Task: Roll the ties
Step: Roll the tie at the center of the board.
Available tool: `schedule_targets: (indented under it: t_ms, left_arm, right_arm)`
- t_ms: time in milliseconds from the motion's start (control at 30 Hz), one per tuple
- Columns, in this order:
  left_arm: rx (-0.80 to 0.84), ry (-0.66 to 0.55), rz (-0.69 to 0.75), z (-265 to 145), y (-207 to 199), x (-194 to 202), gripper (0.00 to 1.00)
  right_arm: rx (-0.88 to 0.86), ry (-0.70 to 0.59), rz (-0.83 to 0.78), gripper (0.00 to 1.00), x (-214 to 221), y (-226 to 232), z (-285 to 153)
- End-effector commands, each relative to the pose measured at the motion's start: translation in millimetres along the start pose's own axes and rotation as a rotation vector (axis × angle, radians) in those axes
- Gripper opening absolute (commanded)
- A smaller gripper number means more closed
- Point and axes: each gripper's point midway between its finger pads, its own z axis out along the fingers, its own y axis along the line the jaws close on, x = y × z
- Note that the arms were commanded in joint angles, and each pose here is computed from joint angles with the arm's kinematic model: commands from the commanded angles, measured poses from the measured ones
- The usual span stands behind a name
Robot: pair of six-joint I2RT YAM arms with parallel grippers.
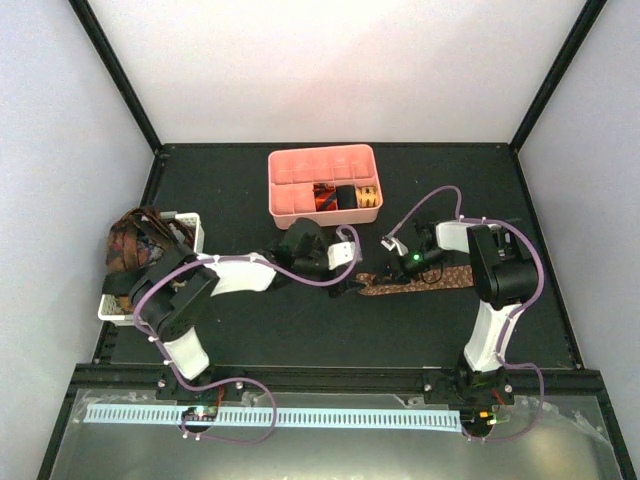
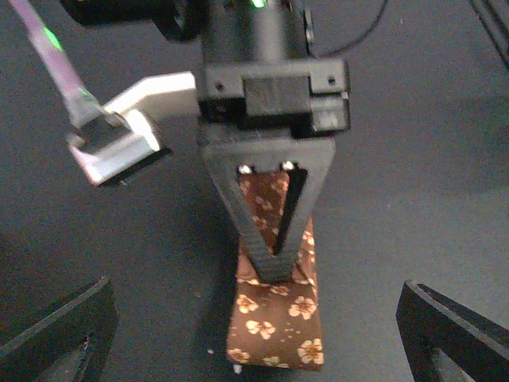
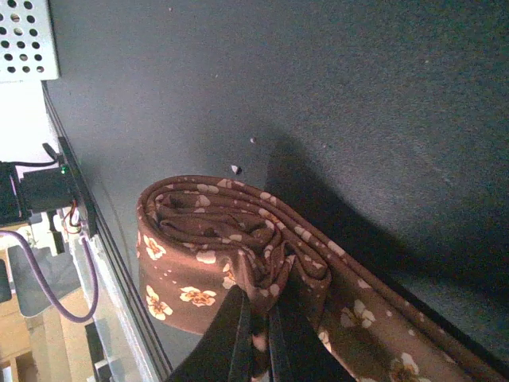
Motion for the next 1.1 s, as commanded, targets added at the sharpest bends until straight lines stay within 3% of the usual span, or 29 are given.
schedule_targets:
  t_ms: [0,67,267,367,533,667,767,1067]
  left_arm:
    - [0.049,-0.128,0.099,-18,3,-53,0.99]
    - [-0.023,-0.100,0.117,-21,20,-65,0.99]
    - [-0.164,-0.046,-0.080,-37,82,-108,0.99]
    - [0.047,0.034,-0.147,-33,66,-89,0.99]
    - [0.041,-0.174,-0.024,-37,27,-61,0.99]
    - [0.066,-0.164,-0.002,-7,2,-25,0.99]
    - [0.022,-0.153,-0.009,9,5,-2,0.99]
    - [0.034,-0.169,0.062,40,-11,31,0.97]
  right_arm:
    - [0.050,0.006,0.005,0.02,4,-21,4]
    - [0.046,0.001,0.000,0.02,2,-20,3]
    - [0.063,-0.015,-0.023,0.02,0,-21,1]
    - [0.064,-0.016,-0.018,0.02,-1,-21,1]
    - [0.076,-0.015,-0.013,0.02,1,-25,2]
    - [0.084,-0.004,-0.001,0.02,4,-28,3]
    - [0.101,-0.005,0.010,0.02,5,-32,2]
    - [0.130,0.010,0.066,0.02,8,-44,4]
